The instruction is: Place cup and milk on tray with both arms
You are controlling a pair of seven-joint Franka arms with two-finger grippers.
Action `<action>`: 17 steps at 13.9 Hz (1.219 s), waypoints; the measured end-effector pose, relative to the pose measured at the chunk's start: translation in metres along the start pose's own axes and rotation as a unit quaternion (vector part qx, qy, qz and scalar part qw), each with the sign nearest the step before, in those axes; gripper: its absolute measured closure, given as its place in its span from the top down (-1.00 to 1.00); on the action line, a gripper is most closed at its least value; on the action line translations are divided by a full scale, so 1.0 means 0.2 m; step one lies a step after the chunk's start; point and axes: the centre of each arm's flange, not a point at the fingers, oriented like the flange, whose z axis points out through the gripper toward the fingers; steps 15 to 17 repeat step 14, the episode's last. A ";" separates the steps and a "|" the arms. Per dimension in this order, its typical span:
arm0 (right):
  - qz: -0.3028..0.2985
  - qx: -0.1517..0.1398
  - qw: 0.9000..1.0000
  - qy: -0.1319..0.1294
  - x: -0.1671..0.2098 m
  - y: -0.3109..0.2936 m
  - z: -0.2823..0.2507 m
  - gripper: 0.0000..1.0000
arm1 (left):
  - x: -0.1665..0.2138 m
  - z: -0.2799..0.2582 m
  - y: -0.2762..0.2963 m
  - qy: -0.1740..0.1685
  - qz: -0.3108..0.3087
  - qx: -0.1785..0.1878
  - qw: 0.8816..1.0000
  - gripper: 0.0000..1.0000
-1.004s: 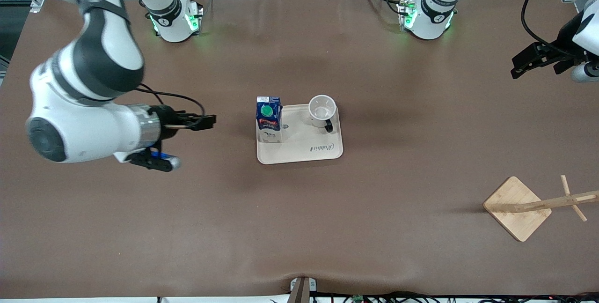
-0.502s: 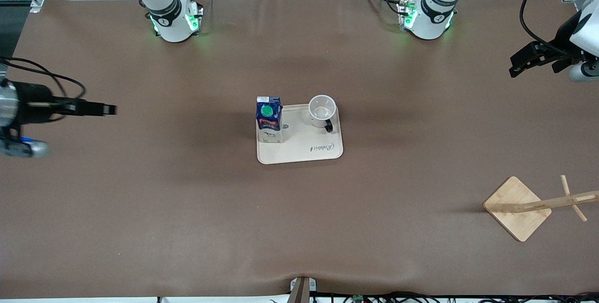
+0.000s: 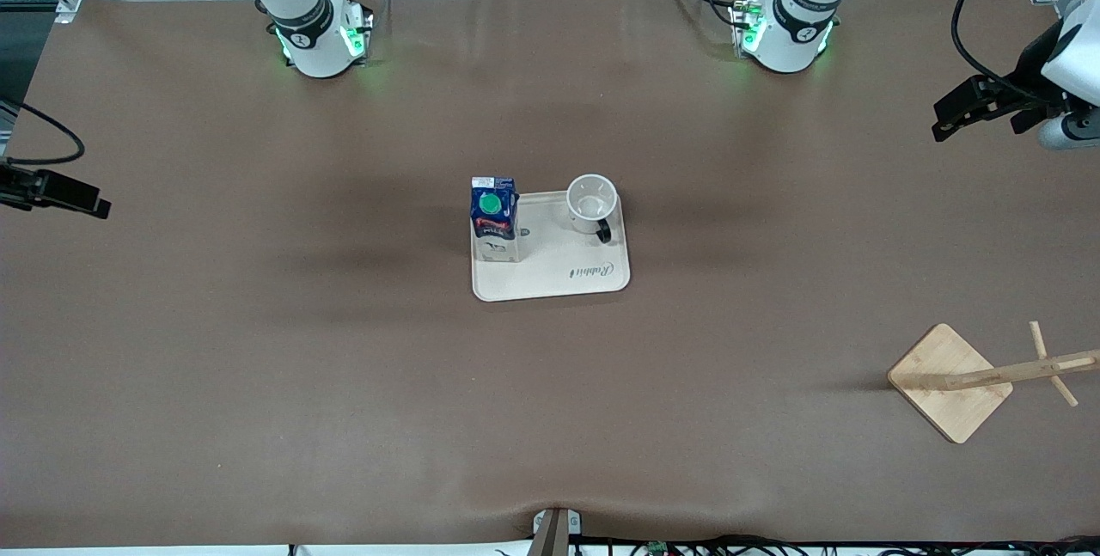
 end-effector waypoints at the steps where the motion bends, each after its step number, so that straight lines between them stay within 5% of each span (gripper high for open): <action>1: -0.005 0.004 1.000 0.017 -0.07 0.06 0.03 1.00 | 0.00 0.00 0.00 0.000 0.000 0.000 1.000 1.00; 7: -0.011 0.017 1.000 0.002 -0.41 0.11 0.08 1.00 | 0.00 -0.01 -0.01 0.002 -0.002 0.000 1.000 1.00; 13: -0.015 0.011 0.998 0.059 -0.42 0.11 -0.22 1.00 | 0.00 -0.06 -0.04 0.013 -0.007 -0.002 1.000 1.00; 17: -0.014 0.010 0.998 0.065 -0.42 0.12 -0.25 1.00 | 0.00 -0.06 -0.04 0.013 -0.007 -0.002 1.000 1.00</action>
